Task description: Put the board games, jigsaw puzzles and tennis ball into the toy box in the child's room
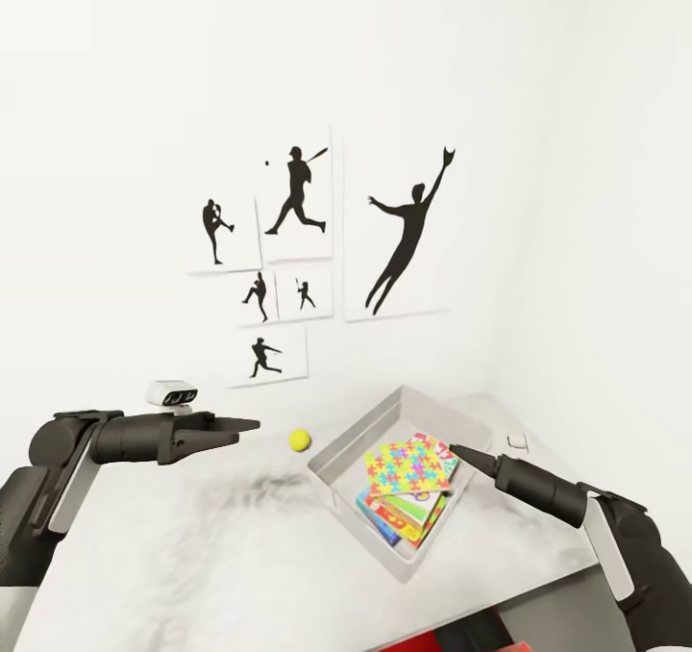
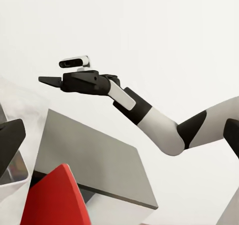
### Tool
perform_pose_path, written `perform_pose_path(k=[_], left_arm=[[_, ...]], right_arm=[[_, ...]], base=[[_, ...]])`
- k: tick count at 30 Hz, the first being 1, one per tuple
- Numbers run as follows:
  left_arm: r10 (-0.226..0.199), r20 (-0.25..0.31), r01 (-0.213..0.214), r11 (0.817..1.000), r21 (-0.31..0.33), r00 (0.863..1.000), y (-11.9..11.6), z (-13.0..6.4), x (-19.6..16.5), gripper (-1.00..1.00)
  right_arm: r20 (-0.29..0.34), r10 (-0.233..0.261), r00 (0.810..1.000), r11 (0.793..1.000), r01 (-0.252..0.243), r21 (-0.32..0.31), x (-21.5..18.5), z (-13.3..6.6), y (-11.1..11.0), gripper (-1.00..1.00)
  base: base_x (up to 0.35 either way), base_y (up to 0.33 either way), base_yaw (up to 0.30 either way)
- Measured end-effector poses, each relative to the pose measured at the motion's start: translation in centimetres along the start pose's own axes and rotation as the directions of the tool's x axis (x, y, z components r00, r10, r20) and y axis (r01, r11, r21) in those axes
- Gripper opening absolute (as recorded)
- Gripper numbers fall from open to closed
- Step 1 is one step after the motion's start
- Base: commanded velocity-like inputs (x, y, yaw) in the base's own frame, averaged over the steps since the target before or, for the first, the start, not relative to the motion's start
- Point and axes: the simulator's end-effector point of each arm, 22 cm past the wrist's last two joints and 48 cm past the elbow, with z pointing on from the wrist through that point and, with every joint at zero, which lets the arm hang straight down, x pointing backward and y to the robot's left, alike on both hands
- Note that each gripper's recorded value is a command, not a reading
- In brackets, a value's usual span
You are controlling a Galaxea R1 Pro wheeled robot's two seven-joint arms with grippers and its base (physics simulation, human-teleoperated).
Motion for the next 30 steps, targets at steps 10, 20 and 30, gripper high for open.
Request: perform_pose_path(k=[10, 20, 30], left_arm=[[0.003, 0.0, -0.003, 1.0, -0.003, 1.0, -0.1, -0.1, -0.1, 1.0], [0.003, -0.001, -0.003, 1.0, -0.004, 1.0, 0.0, -0.1, -0.1, 1.0], [0.004, 0.0, -0.004, 1.0, -0.007, 1.0, 0.0, -0.3, -0.1, 1.0]], right_arm=[[0.003, 0.002, 1.0, 1.0, -0.002, 0.002, 0.0, -0.1, -0.1, 1.0], [0.034, 0.001, 0.999, 1.0, -0.002, 0.016, -0.9, -0.9, -0.5, 1.0], [0.04, 0.006, 0.999, 1.0, -0.007, 0.02, -1.0, -1.0, -0.7, 1.0]], base=[[0.0, 0.0, 0.013], [0.0, 0.0, 0.0], [-0.082, 0.002, 0.0]])
